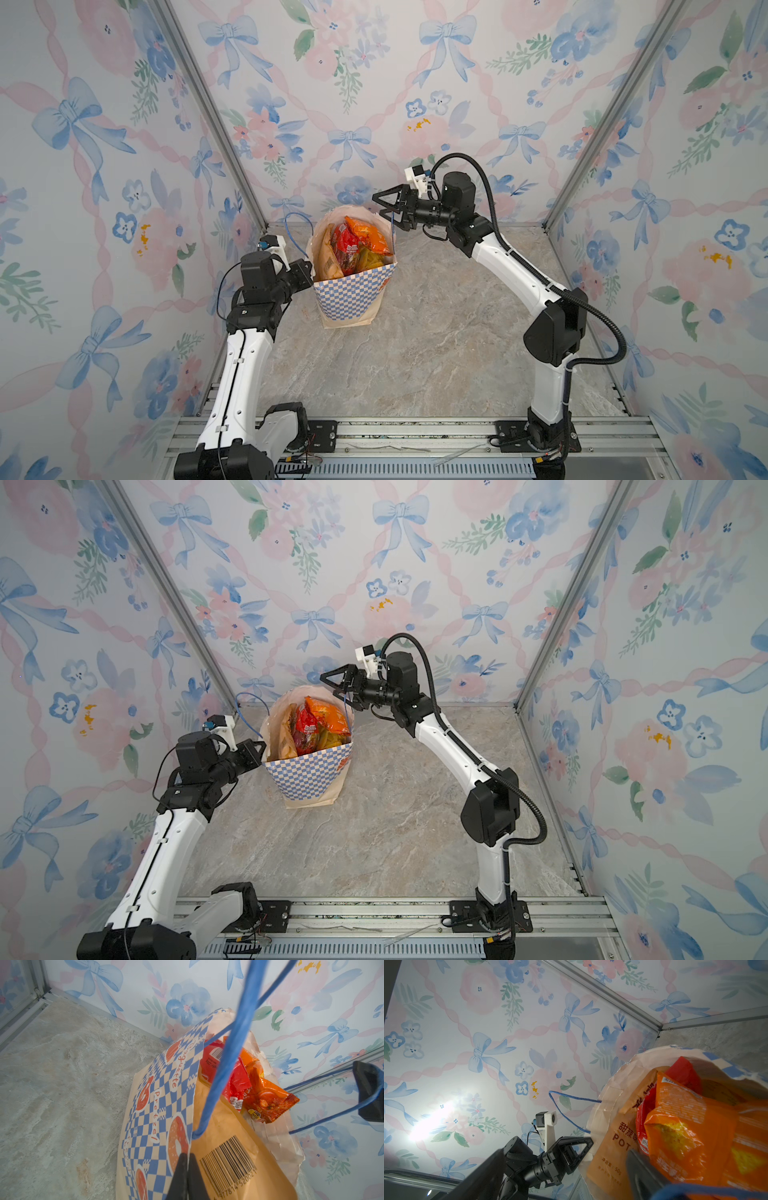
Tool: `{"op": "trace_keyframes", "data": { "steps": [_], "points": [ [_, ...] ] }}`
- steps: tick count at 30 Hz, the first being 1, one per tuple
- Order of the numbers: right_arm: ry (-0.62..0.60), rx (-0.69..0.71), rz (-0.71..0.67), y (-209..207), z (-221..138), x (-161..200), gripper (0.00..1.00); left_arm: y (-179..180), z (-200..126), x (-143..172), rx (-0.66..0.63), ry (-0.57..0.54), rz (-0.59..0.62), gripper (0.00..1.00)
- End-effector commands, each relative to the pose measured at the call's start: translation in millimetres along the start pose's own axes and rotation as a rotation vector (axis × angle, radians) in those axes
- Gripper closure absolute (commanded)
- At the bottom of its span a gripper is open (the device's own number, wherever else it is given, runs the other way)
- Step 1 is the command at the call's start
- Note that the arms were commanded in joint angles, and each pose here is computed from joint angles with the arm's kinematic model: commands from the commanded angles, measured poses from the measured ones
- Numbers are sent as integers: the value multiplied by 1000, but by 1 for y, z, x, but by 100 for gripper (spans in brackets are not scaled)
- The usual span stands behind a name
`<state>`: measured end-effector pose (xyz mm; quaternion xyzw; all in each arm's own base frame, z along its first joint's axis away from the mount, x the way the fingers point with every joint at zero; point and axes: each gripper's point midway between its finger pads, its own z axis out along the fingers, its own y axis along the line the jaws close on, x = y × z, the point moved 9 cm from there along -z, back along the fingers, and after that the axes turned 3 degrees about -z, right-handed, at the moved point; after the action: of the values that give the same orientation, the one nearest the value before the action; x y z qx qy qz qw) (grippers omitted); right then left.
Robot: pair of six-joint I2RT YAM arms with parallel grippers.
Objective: Place the snacks into the paper bag
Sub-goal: Shake the paper bag at the middle-left of the table.
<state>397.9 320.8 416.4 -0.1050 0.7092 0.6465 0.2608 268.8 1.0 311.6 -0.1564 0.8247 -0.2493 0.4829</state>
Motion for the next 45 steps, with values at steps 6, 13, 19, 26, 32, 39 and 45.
{"op": "trace_keyframes", "data": {
  "steps": [6,13,19,26,32,39,45],
  "points": [
    [50,-129,-164,68,6,-6,8,-21,-17,-20,91,-72,30,100],
    [78,-150,-190,83,12,-6,8,-27,-18,-26,109,-82,32,100],
    [104,-167,-229,98,12,3,8,-36,-19,-32,130,-89,44,100],
    [117,-142,-211,90,16,7,7,-32,-6,-19,115,-50,38,100],
    [138,-77,-177,67,25,12,6,-29,-8,-14,98,-57,42,100],
    [156,106,-174,37,21,21,3,-30,-11,-18,90,-76,56,82],
    [154,196,-176,22,3,21,1,-29,-10,-18,85,-73,54,74]
  ]
}}
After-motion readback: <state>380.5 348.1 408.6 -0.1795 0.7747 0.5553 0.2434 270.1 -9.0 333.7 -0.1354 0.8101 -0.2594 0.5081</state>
